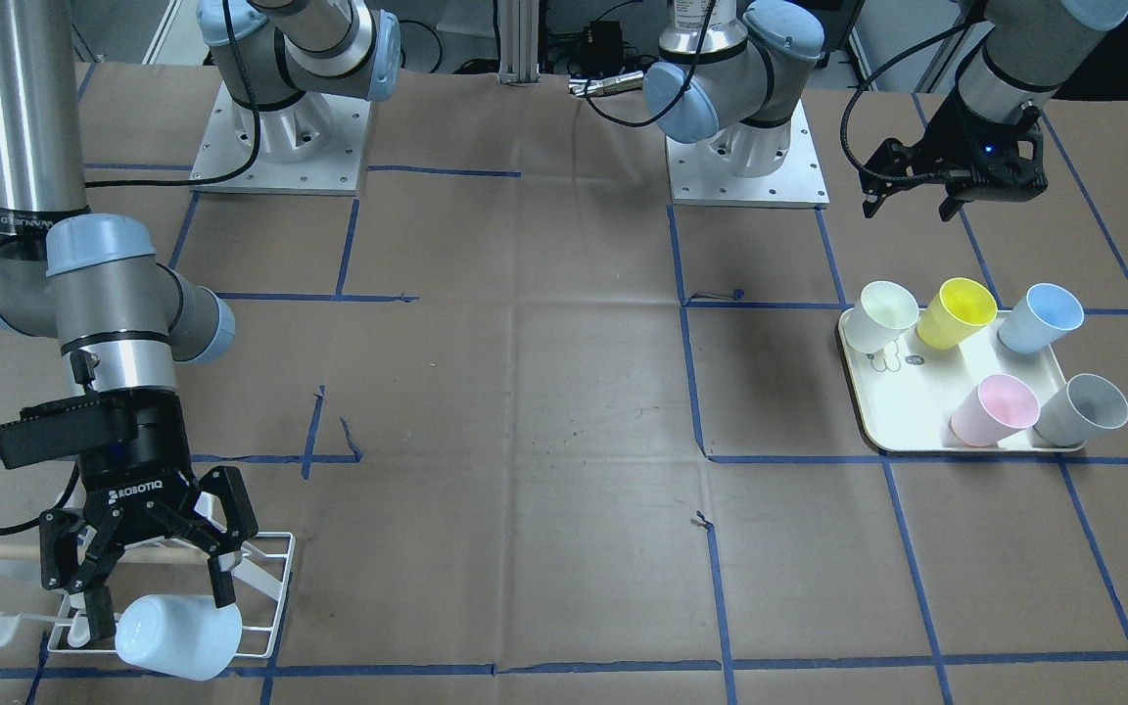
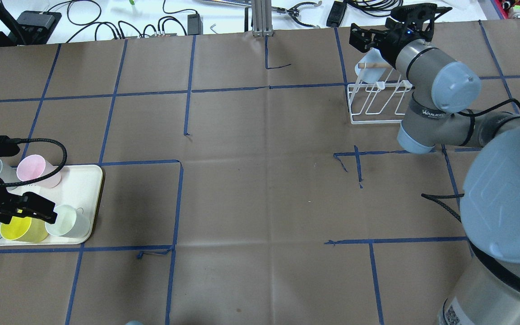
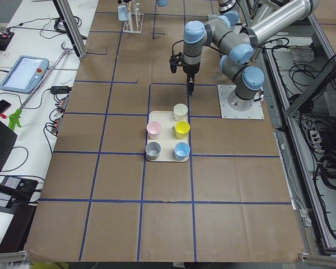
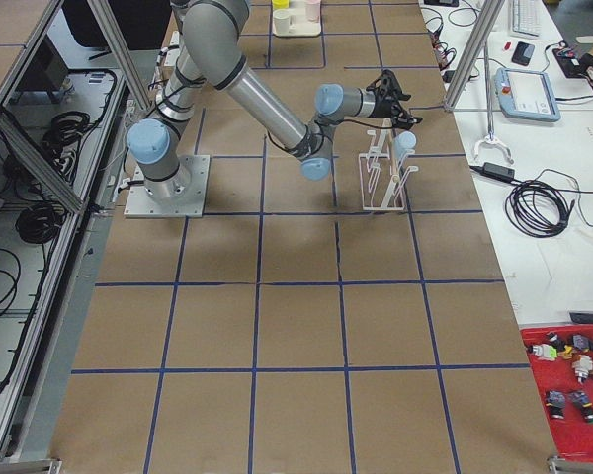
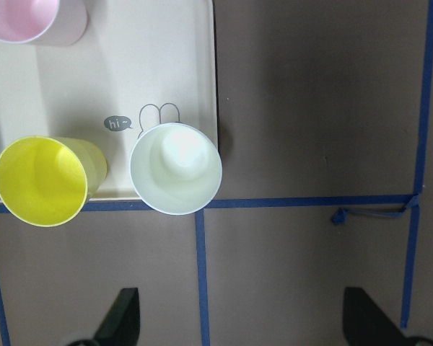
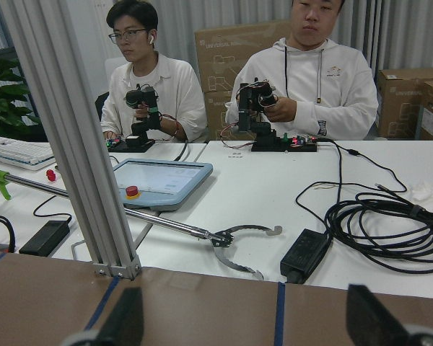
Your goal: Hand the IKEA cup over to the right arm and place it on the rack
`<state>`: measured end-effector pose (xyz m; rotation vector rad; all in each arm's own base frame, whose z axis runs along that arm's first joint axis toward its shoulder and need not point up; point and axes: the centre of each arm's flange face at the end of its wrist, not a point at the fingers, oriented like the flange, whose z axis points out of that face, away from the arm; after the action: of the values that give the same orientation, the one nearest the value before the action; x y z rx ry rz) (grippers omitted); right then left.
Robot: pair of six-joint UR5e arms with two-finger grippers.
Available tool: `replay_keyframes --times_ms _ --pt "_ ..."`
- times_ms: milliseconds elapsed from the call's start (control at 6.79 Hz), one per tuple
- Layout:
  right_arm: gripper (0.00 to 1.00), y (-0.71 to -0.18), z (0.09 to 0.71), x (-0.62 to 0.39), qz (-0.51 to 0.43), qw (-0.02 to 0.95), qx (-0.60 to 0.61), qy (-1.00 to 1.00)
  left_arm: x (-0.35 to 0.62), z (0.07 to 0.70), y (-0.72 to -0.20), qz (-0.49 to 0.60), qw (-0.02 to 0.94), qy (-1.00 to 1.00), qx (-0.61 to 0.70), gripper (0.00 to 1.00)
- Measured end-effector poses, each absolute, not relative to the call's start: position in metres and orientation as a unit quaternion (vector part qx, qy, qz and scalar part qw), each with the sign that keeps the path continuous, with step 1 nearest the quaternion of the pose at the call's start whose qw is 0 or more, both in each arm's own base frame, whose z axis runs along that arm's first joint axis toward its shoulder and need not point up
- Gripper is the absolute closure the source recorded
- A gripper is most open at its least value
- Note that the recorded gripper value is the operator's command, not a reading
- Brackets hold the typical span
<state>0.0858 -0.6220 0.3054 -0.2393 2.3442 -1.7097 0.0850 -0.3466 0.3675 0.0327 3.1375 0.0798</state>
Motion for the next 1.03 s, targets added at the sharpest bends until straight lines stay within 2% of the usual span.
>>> replay_keyframes --times_ms 442,884,1031 --pt "0.00 -0.568 0.383 0.139 -0.606 0.186 -0.050 0.771 0.104 0.305 -0.367 0.036 -0.007 0.999 0.007 0.01" --pt "0.00 -0.478 0.421 0.168 -0.568 0.312 0.070 0.758 0.101 0.258 -0.371 0.042 -0.015 0.999 -0.014 0.03" --pt "0.00 -0.466 0.424 0.171 -0.552 0.340 0.105 0.754 0.099 0.245 -0.372 0.048 -0.017 0.999 -0.016 0.03"
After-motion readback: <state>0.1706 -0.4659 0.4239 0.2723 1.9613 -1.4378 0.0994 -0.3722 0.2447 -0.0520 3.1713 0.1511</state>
